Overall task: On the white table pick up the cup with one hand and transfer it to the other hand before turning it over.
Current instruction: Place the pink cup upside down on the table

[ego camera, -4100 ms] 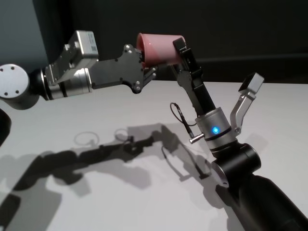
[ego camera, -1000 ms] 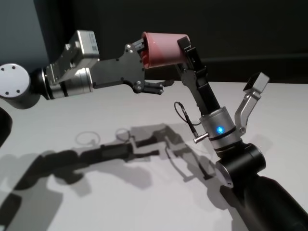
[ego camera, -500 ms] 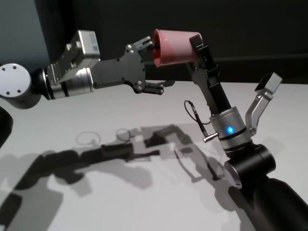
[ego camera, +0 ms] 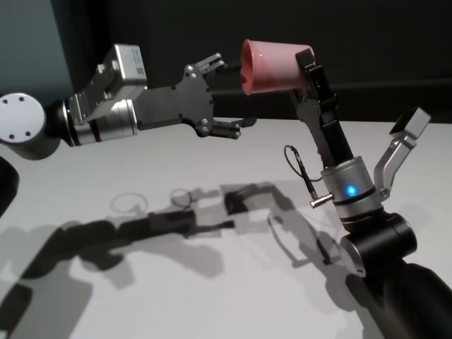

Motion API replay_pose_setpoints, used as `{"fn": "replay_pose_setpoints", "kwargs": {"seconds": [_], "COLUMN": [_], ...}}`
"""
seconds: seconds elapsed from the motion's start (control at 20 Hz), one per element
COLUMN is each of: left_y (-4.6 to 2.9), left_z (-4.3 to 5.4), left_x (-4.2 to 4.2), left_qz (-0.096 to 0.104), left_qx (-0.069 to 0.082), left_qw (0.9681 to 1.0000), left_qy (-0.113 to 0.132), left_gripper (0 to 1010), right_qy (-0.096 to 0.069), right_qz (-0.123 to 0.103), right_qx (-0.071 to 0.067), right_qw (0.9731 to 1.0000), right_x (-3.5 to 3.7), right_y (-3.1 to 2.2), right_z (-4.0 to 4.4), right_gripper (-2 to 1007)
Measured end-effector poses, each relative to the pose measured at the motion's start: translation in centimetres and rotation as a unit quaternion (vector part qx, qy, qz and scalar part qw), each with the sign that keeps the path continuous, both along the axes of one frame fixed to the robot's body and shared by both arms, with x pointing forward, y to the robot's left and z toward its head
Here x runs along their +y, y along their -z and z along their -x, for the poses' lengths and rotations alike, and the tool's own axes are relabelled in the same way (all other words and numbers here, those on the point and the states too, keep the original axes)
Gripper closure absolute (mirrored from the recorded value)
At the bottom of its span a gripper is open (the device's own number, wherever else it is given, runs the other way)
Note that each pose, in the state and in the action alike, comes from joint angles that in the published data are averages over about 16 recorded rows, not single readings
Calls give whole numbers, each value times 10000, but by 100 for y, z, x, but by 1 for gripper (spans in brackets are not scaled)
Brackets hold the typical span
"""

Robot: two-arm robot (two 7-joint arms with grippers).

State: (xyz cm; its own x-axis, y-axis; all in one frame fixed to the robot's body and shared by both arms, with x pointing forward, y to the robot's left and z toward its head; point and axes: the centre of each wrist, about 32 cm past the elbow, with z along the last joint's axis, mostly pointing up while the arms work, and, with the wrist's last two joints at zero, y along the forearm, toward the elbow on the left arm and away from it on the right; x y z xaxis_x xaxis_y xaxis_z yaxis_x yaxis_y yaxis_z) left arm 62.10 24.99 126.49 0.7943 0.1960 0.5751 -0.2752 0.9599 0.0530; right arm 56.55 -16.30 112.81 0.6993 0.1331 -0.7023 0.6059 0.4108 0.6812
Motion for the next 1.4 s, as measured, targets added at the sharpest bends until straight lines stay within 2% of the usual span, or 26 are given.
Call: {"fn": "replay_pose_setpoints", "kwargs": {"seconds": [0.9, 1.2, 1.4], "left_y": [0, 4, 7], "left_z": [0, 13, 44], "left_x": [0, 13, 54], "left_qz": [0, 14, 41], "left_qx": [0, 10, 43], "left_qw": [10000, 10000, 9995], "left_qy": [-1, -93, -300], "left_gripper": [9, 9, 9], "right_qy": [416, 487, 495], "right_qz": [-21, -14, -13], "right_qx": [87, 111, 112], "right_qw": [9991, 9988, 9987], "right_x": [-283, -323, -326], "right_y": [58, 71, 72], "right_z": [90, 108, 109], "right_gripper": [257, 257, 257]}}
